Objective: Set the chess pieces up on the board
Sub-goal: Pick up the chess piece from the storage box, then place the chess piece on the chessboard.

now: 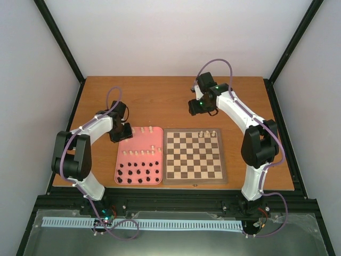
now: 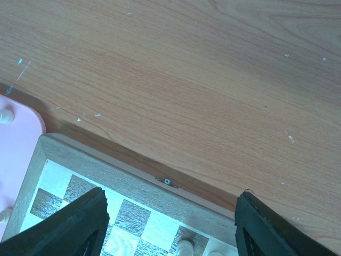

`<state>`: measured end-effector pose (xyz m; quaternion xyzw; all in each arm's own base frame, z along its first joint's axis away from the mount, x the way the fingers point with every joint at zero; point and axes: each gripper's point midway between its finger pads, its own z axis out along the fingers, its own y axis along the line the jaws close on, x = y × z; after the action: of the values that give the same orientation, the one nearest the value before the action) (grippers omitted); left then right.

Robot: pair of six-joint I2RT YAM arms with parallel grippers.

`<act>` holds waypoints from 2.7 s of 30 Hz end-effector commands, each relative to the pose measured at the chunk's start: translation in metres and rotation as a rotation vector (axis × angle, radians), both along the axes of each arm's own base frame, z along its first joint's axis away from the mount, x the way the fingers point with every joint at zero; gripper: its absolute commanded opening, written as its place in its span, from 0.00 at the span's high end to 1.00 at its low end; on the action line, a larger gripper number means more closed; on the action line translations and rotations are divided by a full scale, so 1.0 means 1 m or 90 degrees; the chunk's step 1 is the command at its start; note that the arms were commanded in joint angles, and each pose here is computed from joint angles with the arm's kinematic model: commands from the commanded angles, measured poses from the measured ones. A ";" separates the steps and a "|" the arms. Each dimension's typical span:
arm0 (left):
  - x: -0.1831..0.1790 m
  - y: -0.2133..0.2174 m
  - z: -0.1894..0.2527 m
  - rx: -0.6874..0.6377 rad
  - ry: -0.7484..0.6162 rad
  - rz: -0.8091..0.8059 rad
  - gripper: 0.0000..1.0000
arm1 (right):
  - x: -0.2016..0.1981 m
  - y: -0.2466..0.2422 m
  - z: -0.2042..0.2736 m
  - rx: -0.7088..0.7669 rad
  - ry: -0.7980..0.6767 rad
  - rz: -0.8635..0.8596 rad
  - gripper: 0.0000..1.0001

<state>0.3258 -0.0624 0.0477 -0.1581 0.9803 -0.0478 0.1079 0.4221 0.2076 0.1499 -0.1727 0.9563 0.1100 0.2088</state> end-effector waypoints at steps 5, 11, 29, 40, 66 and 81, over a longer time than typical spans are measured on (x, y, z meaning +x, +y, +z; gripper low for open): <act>0.027 -0.002 0.005 0.011 -0.032 0.003 0.58 | 0.000 -0.010 0.016 0.006 -0.025 -0.004 0.35; 0.024 -0.001 0.013 0.016 -0.033 -0.005 0.67 | -0.001 -0.014 0.016 -0.001 -0.027 -0.010 0.35; 0.007 0.001 0.014 0.013 -0.018 -0.009 0.63 | -0.008 -0.019 0.015 -0.004 -0.023 -0.014 0.35; 0.003 0.001 0.008 0.011 -0.012 -0.009 0.65 | -0.016 -0.024 0.016 -0.008 -0.024 -0.018 0.35; -0.005 -0.052 0.126 -0.014 -0.054 -0.122 0.99 | -0.017 -0.041 0.028 -0.001 -0.028 -0.044 0.35; 0.005 -0.267 0.118 -0.092 -0.036 -0.374 0.99 | -0.007 -0.127 0.021 -0.036 -0.018 -0.212 0.22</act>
<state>0.3356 -0.2879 0.1599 0.0965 0.9801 -0.1281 0.1167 0.4200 0.1122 0.1700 -0.0648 0.9679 0.0684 0.2328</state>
